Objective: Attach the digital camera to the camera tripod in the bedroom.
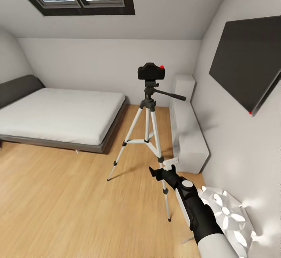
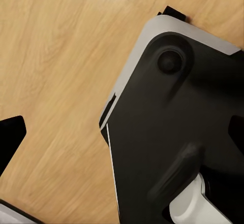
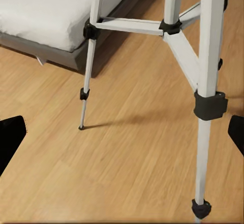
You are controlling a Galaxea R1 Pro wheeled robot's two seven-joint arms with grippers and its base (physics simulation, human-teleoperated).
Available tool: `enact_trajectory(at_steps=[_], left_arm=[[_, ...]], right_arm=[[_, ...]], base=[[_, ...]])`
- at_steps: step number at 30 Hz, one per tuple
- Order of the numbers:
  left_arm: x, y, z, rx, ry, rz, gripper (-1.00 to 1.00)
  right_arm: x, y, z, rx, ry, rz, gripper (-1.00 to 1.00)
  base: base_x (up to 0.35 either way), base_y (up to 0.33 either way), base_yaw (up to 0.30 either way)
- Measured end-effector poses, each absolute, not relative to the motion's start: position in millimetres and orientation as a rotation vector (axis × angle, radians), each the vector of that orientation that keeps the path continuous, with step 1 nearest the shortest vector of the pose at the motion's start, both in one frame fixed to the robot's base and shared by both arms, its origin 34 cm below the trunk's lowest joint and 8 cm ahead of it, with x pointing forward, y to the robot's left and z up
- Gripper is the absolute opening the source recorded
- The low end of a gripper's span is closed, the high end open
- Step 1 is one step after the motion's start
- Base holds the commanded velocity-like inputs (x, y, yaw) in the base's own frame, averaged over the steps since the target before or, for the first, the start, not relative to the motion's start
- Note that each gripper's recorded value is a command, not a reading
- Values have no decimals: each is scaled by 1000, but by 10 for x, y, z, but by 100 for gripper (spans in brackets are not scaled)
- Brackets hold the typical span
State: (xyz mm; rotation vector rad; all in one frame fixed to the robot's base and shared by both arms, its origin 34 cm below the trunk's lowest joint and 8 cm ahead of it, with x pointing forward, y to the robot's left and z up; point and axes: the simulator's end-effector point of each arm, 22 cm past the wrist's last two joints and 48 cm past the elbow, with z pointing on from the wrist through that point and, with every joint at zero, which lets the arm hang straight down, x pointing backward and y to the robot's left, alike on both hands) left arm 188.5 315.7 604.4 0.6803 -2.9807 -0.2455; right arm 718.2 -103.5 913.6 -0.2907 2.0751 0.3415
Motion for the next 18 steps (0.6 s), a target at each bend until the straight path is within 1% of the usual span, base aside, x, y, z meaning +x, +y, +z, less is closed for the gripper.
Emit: enact_trajectory(at_steps=[11,18], left_arm=[[1885,3166,6045,682,-2980,-247,100],[1885,3168,6045,682,-2980,-248,100]], right_arm=[[7087,-935,8986,-289,2112,377,100],[6745,-834,8418,-299,2250,417,100]], base=[[-17,0,0],[-2,0,0]])
